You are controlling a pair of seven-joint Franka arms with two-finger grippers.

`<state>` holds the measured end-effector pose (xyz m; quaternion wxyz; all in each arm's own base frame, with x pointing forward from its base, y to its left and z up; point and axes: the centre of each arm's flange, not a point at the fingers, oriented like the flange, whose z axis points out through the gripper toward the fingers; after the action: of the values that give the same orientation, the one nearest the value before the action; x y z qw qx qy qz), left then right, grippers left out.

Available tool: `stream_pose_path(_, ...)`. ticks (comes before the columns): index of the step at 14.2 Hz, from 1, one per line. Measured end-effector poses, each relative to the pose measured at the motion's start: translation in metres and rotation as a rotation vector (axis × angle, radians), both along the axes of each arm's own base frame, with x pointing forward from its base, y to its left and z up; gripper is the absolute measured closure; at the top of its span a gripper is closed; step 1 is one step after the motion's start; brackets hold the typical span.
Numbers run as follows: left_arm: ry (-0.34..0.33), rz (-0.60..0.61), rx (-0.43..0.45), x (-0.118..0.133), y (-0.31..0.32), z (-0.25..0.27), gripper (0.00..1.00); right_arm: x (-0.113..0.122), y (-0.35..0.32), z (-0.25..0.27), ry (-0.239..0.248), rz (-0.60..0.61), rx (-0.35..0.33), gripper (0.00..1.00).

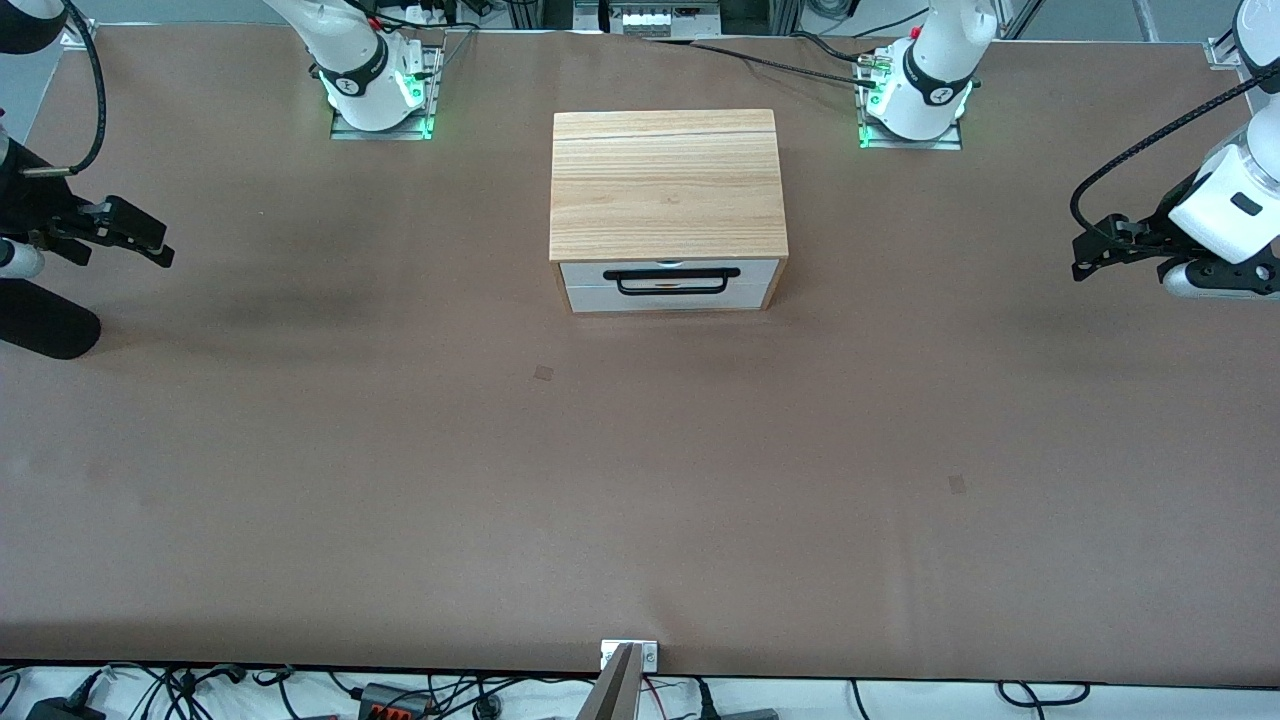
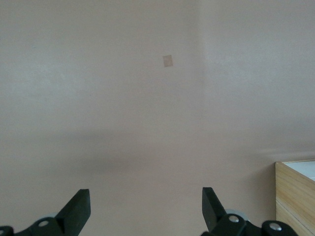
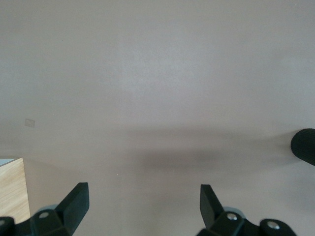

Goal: Pull top drawer with both arms simultaneously

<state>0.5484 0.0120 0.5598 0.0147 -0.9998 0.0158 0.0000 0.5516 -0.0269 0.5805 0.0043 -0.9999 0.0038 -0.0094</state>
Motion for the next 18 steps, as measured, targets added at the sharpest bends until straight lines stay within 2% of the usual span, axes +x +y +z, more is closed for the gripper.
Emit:
stream_pose_path(3,-0.003,0.0,0.0,0.002,0.0,0.005,0.0,0.0,0.0,0.0,0.0,0.0,0.0,0.0)
stream_pose_path(10,0.077,0.001,0.002,0.019,-0.001,0.004,0.0,0.0,0.0,0.0,0.001,0.0,0.0,0.0)
stream_pose_path(12,0.144,-0.005,-0.013,0.016,-0.008,-0.007,0.0,0.001,0.001,-0.004,0.008,0.002,0.0,0.0)
stream_pose_path(15,0.262,-0.017,-0.118,0.008,-0.03,-0.02,0.0,0.013,0.013,-0.033,0.058,0.026,0.007,0.0)
stream_pose_path(18,0.336,-0.031,-0.22,-0.002,-0.044,-0.018,0.0,0.033,0.056,-0.082,0.111,0.07,0.086,0.0)
